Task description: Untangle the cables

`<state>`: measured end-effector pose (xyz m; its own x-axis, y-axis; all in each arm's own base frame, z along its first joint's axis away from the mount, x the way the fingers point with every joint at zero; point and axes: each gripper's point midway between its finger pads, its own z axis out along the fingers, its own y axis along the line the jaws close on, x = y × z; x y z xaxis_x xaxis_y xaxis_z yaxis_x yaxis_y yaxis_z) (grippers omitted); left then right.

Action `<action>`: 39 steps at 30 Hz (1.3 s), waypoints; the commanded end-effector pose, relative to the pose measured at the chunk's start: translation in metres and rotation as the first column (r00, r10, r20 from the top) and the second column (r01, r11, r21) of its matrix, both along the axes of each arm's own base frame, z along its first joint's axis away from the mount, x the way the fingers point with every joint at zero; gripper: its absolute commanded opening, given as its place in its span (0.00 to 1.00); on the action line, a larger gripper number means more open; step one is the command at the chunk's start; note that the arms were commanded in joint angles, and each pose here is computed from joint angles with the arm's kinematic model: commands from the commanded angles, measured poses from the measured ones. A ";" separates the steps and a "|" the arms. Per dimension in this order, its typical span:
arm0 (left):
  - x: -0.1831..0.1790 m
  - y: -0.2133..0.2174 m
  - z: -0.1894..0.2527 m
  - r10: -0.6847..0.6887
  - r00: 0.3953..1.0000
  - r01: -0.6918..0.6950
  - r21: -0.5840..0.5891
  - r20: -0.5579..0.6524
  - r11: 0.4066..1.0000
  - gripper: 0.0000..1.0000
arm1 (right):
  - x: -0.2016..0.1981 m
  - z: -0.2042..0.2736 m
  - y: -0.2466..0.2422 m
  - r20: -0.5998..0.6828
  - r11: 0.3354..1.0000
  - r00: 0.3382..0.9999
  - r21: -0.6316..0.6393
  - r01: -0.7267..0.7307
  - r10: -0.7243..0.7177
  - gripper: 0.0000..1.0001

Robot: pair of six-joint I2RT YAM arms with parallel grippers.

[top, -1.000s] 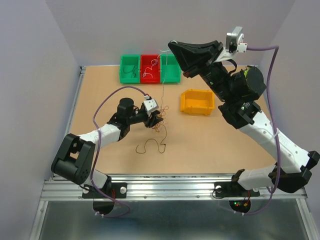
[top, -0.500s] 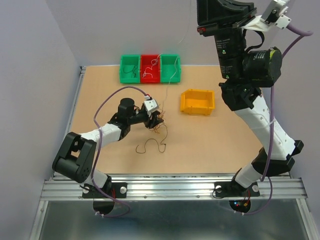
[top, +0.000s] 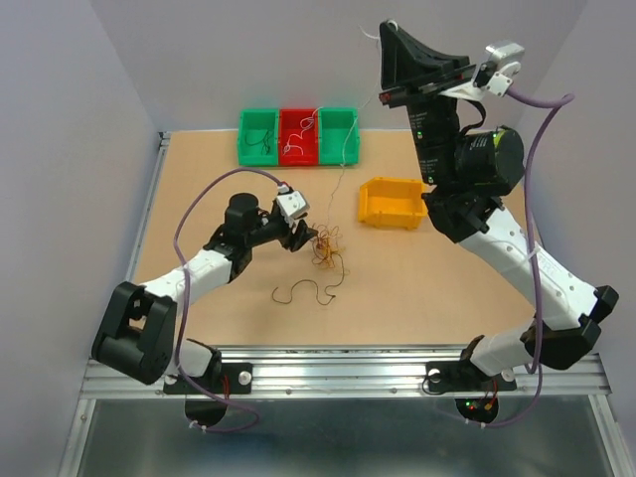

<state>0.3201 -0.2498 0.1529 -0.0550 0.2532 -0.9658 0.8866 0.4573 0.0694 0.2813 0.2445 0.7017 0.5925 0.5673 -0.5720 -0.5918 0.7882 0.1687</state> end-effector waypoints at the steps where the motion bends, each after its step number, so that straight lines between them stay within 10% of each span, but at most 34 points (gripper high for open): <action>1: 0.014 0.021 0.050 0.103 0.987 -0.099 -0.038 0.123 0.994 0.69 | -0.017 -0.014 -0.031 -0.024 0.998 1.000 0.056 0.022 -0.021 0.01; 8: -0.010 0.022 0.074 0.049 0.976 -0.031 -0.086 0.214 0.996 0.76 | -0.016 -0.082 -0.005 -0.118 0.994 0.987 -0.019 -0.108 0.105 0.00; 21: 0.025 -0.003 0.043 0.033 0.998 -0.025 -0.127 0.057 0.992 0.72 | -0.027 -0.061 0.009 -0.067 0.978 0.976 -0.014 -0.210 0.208 0.01; 24: 0.028 -0.008 0.038 0.010 1.000 -0.007 -0.121 0.029 0.993 0.51 | -0.028 -0.059 0.008 -0.066 0.976 0.974 -0.006 -0.217 0.216 0.01; 27: 0.033 -0.008 0.036 0.014 1.000 -0.012 -0.099 0.021 0.995 0.03 | -0.026 -0.065 0.010 -0.078 0.977 0.975 -0.015 -0.211 0.210 0.01; 39: -0.005 0.005 0.109 -0.026 0.994 0.038 -0.116 0.105 0.992 0.00 | -0.008 -0.214 0.008 -0.312 0.971 0.946 -0.185 -0.150 0.086 0.00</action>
<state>0.3318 -0.2462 0.2038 -0.0399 0.1630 -0.9858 0.8752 0.4817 0.0442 0.2706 0.2570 0.5358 0.3383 0.5275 -0.7793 -0.6655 0.7196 0.1981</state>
